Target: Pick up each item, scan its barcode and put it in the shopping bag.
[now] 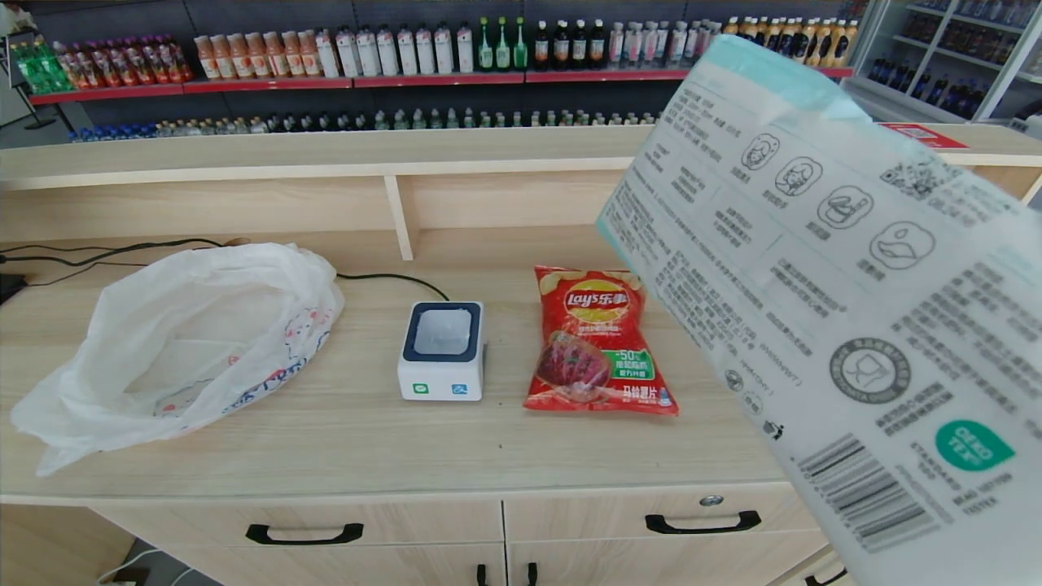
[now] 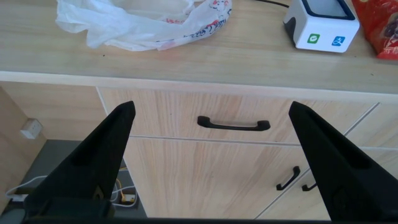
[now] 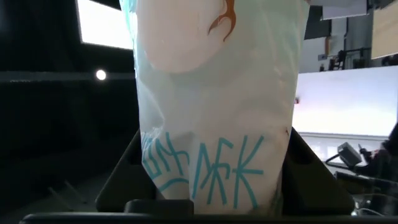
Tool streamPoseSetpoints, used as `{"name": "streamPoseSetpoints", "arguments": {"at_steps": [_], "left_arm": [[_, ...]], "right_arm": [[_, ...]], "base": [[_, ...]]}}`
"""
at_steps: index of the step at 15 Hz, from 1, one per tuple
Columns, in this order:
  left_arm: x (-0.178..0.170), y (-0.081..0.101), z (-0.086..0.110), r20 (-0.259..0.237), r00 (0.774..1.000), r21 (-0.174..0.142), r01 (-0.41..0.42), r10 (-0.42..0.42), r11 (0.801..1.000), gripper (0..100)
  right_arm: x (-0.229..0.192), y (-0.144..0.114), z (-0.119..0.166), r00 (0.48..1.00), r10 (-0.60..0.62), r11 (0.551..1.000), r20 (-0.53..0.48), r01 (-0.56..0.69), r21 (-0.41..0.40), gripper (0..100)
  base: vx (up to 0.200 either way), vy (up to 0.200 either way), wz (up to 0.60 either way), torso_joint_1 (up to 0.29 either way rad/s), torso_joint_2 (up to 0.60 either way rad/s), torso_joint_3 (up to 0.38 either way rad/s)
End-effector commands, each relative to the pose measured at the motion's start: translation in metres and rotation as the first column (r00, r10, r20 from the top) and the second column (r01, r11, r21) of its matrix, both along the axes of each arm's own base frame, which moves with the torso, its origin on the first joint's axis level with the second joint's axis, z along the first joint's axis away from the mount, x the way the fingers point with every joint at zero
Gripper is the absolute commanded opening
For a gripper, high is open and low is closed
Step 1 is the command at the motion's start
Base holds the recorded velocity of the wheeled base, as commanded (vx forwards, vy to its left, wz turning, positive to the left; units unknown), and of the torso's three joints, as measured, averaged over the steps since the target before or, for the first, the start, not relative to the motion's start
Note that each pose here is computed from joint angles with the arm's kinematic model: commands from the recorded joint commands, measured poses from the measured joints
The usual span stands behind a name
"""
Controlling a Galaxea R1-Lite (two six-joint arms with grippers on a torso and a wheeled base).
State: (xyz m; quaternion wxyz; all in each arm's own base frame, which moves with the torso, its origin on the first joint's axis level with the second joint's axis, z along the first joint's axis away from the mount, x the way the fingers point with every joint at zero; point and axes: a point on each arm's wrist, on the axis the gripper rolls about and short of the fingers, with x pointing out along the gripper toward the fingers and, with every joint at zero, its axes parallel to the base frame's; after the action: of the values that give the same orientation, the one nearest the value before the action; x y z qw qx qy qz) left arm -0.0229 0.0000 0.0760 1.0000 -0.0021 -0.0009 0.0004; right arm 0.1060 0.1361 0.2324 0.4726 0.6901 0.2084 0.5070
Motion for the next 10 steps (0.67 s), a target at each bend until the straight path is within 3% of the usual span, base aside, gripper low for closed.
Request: {"name": "streamPoseSetpoints", "arguments": {"at_steps": [1,3,5,7,9,10], "left_arm": [[0.000,0.000,0.000,0.000,1.000,0.000,-0.002,0.002,1.000,100],[0.000,0.000,0.000,-0.002,1.000,0.000,-0.002,0.002,1.000,100],[0.000,0.000,0.000,-0.002,1.000,0.000,-0.001,0.001,1.000,100],[0.000,0.000,0.000,0.000,1.000,0.000,0.001,-0.001,1.000,100],[0.000,0.000,0.000,0.000,1.000,0.000,-0.002,0.002,1.000,100],[0.000,0.000,0.000,0.000,1.000,0.000,-0.001,0.001,1.000,100]], "right_arm": [[-0.008,-0.004,-0.016,0.988,-0.071,0.988,0.137,0.089,-0.129,0],[-0.009,-0.005,-0.020,0.960,-0.121,0.967,0.251,0.172,-0.188,0],[-0.006,-0.001,-0.032,0.873,-0.170,0.897,0.457,0.329,-0.295,0],[-0.006,-0.002,-0.037,0.802,-0.179,0.847,0.571,0.421,-0.325,0],[-0.007,-0.003,-0.040,0.768,-0.175,0.822,0.616,0.458,-0.338,0],[-0.006,-0.006,-0.048,0.736,-0.160,0.785,0.658,0.499,-0.367,0]], "base": [[0.000,0.000,0.00,0.000,0.00,0.000],[0.000,0.000,0.00,0.000,0.00,0.000],[0.000,0.000,0.00,0.000,0.00,0.000],[0.000,0.000,0.00,0.000,0.00,0.000],[0.000,0.000,0.00,0.000,0.00,0.000],[0.000,0.000,0.00,0.000,0.00,0.000]]}}
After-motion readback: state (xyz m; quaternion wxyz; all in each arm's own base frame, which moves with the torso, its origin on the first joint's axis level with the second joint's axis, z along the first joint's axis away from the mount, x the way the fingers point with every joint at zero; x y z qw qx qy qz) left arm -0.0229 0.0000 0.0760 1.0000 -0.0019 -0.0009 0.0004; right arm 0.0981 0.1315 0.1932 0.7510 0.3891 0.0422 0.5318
